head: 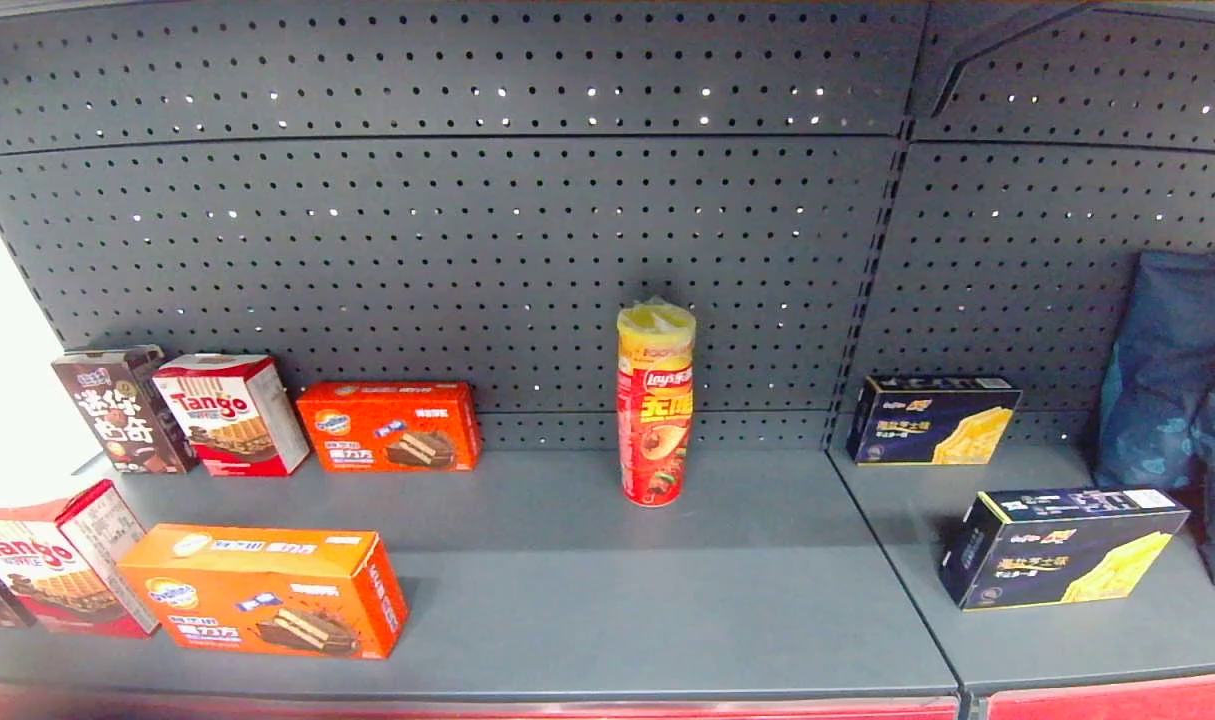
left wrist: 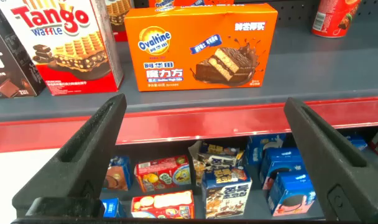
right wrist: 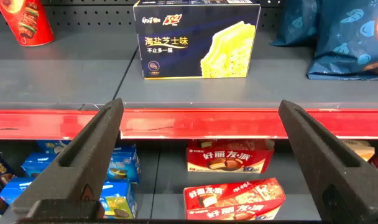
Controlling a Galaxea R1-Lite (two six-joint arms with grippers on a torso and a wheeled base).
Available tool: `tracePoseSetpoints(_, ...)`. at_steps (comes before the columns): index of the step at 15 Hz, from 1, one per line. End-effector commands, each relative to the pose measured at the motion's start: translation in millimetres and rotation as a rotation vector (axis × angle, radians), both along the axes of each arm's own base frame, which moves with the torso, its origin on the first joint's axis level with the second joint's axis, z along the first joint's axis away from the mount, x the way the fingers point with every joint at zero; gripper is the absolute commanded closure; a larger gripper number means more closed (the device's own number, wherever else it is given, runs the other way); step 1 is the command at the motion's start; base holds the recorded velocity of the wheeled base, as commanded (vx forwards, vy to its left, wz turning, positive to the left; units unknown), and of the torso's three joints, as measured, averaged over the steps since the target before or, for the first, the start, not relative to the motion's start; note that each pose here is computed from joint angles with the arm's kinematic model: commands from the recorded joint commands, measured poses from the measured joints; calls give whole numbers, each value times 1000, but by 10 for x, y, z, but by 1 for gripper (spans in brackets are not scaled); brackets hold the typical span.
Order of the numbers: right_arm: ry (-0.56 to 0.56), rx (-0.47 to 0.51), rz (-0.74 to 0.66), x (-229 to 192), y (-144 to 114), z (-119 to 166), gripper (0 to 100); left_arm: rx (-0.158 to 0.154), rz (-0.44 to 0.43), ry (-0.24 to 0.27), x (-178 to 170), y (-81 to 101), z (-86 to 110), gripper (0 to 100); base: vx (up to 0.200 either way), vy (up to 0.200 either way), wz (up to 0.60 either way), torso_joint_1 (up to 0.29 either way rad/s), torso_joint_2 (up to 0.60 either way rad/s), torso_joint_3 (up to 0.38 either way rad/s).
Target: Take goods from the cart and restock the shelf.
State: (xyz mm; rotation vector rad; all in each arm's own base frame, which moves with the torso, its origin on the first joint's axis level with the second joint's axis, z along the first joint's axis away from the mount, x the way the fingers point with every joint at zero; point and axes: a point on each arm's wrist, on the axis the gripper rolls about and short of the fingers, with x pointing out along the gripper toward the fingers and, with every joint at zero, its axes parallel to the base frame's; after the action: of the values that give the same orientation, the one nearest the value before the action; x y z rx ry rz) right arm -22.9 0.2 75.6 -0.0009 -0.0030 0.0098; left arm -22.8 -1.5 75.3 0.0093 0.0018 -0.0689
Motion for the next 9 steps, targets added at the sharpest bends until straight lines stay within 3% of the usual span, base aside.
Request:
tracePoseSetpoints(1, 1, -1, 1, 1, 0, 0, 0, 0, 0, -1, 0, 0, 0, 0, 0, 0, 0, 0, 0, 0)
tracePoseSetpoints(6, 0, 2, 1, 1, 0, 2, 0, -2, 0, 0, 0, 0, 0, 0, 0, 0, 0, 0, 0, 0)
tracePoseSetpoints(9, 1, 2, 1, 1, 0, 0, 0, -2, -2, -2, -2, 0, 4, 0, 0, 0, 600, 1, 1, 5)
